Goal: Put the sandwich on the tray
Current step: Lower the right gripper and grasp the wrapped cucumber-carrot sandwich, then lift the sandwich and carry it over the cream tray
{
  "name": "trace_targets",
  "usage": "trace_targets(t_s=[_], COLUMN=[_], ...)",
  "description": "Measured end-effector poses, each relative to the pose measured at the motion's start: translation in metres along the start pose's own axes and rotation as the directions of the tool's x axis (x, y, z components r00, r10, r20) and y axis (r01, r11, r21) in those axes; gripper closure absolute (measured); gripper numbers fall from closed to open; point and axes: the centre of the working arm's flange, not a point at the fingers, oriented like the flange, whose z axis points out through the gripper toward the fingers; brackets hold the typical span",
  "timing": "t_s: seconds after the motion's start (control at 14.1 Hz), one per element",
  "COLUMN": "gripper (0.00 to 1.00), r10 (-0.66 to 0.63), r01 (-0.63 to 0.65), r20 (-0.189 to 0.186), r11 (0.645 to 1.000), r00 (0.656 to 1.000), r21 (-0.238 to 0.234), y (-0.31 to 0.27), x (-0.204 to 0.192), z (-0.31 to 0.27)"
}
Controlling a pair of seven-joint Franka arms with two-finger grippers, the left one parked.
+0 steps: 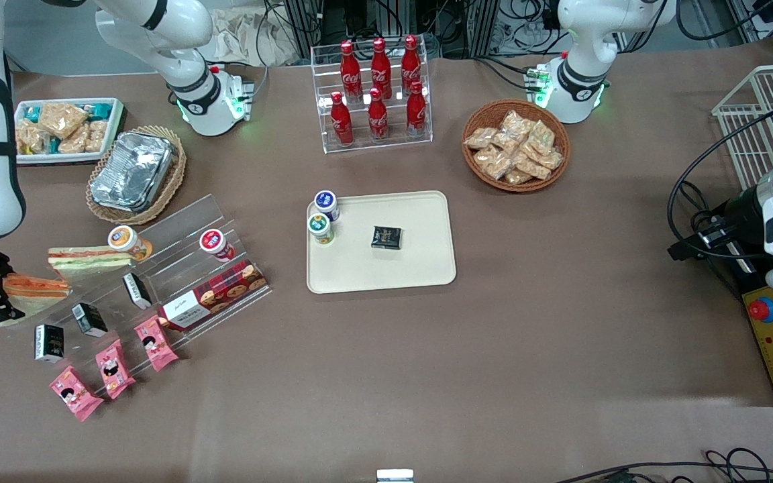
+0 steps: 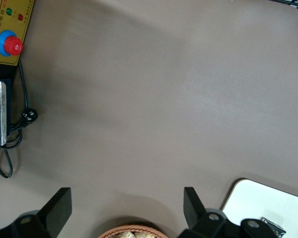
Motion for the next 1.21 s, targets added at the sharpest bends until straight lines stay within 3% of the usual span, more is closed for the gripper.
trace_targets(t_s=[0.21,0.36,0.78,0.99,1.21], gripper=[0.47,0.60,0.61,0.76,0.78], r10=[-0.019,-0.024,-0.037,-0.057,-0.073], r01=[0.019,0.024,0.038,0.057,0.073], r20=[-0.001,-0.002,-0.017,0.004,0.026], r11=[1.000,1.000,0.999,0.998,0.997], r00=[1.000,1.000,0.999,0.998,0.997], r21=[0.001,0.001,0.020,0.019,0.024], y=[0.000,0.000,-0.011,-0.028,-0.042], x=[0.000,0.000,0.008,0.018,0.020], z=[0.000,0.000,-0.020,-0.061,-0.106])
